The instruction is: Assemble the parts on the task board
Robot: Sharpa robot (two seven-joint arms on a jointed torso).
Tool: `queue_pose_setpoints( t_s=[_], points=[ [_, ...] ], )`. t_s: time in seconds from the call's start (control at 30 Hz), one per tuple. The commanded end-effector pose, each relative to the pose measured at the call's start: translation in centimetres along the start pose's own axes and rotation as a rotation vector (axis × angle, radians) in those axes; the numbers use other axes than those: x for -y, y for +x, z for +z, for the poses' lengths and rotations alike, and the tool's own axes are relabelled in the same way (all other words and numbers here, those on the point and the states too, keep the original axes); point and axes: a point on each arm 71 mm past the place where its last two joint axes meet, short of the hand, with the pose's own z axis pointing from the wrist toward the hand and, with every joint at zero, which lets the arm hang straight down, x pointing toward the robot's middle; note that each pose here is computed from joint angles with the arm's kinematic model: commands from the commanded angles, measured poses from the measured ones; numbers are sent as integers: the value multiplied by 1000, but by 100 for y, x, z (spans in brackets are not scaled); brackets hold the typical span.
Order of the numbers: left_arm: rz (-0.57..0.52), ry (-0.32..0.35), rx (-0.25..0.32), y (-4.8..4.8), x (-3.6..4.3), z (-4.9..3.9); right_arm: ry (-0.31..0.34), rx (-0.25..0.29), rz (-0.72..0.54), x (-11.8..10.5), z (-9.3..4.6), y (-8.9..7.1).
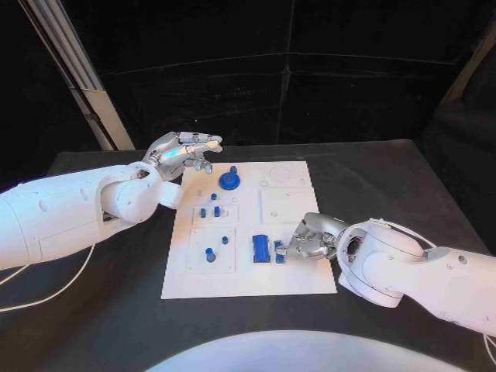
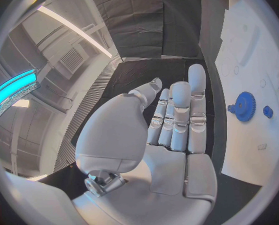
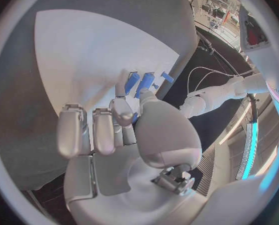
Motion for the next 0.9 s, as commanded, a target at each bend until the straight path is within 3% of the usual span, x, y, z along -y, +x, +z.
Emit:
queue_pose_setpoints(
  t_s=[0.03,0.9],
  points=[
    [-7,4,-11,12,11,5,-15,-28,-30,-16,-6,16],
    [-6,0,-10,11,7,8,-12,-45,-45,-5,55,32]
  ],
)
